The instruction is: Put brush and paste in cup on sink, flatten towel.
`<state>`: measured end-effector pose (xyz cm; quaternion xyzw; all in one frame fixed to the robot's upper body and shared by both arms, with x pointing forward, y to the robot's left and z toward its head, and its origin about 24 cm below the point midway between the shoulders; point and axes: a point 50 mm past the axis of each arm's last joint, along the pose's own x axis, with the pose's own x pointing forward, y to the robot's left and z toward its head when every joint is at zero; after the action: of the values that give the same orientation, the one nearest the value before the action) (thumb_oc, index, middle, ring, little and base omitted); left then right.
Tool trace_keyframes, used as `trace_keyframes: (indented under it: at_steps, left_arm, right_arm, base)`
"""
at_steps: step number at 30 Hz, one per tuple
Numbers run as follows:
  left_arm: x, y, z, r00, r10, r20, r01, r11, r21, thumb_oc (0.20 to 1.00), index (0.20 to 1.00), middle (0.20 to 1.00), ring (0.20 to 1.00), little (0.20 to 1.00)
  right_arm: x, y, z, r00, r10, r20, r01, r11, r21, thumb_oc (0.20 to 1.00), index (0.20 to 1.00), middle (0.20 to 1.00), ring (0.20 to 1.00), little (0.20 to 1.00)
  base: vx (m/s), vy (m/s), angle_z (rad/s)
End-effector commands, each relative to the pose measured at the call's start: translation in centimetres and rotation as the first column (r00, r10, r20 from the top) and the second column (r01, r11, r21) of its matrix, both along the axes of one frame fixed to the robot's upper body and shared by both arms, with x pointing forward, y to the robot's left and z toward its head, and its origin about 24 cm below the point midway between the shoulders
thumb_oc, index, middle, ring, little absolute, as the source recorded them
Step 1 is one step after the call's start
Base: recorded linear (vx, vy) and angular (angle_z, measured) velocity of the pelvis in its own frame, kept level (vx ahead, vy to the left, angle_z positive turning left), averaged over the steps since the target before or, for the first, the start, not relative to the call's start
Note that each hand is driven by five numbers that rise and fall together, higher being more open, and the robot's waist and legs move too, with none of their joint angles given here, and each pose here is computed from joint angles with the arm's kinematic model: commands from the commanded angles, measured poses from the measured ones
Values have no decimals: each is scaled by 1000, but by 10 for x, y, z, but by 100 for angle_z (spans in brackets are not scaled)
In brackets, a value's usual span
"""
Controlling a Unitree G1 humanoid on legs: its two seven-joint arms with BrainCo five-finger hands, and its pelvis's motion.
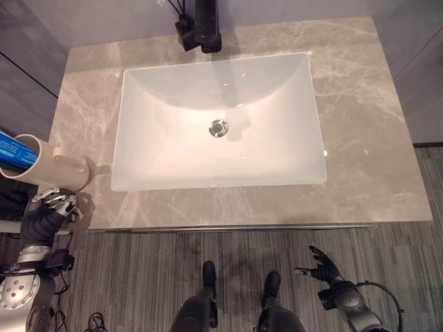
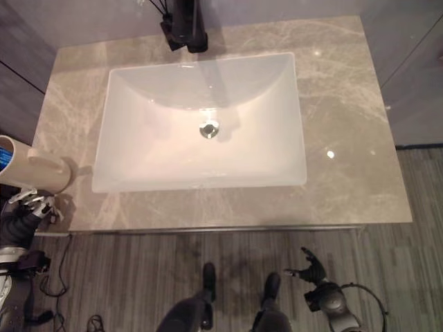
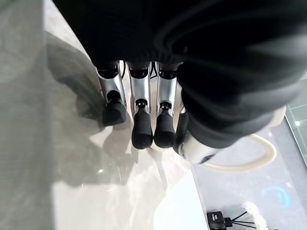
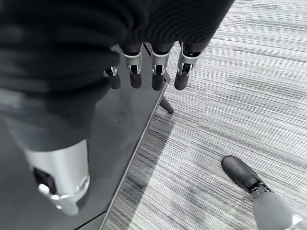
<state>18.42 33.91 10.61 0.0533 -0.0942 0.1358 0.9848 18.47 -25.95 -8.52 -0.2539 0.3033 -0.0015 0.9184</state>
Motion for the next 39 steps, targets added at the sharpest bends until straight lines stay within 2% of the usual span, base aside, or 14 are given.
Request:
trace_keyframes:
  at_steps: [1, 19, 26, 34, 39]
  left_arm:
    - [1, 17, 27, 995, 44, 84, -51, 995, 82, 200, 200, 200, 200, 200]
    - [9, 26, 42, 988, 88, 128, -104, 986, 130, 200, 200, 200, 200, 200]
    - [25, 23, 44, 985, 91, 143, -110, 985, 134, 200, 200, 200, 200, 200]
    - [33, 14, 38, 992, 51, 117, -68, 987, 147, 200, 200, 200, 200, 200]
    - [26, 1, 33, 997, -33, 75, 19, 982, 190, 200, 200, 200, 200, 200]
  right_arm:
    - [13, 2, 7, 999, 13, 47, -13, 1000, -13, 1000, 1000, 1000, 1000, 1000]
    - [15, 7, 6, 999, 4, 51, -5, 1000, 22, 1000, 1000, 1000, 1000, 1000]
    - [22, 15, 7, 998, 29, 63, -31, 999, 25, 1000, 1000, 1000, 1000, 1000]
    - [19, 14, 4, 999, 15, 44, -16, 1000, 25, 1000, 1000, 1000, 1000, 1000]
    - [7, 4, -6, 999, -21, -29, 21, 1000, 8, 1000, 1000, 1000, 1000, 1000]
  base:
    - [0, 0, 0]
    - [-1, 0, -1]
    - [2, 3, -1]
    - [10, 0, -2]
    - [13, -2, 0]
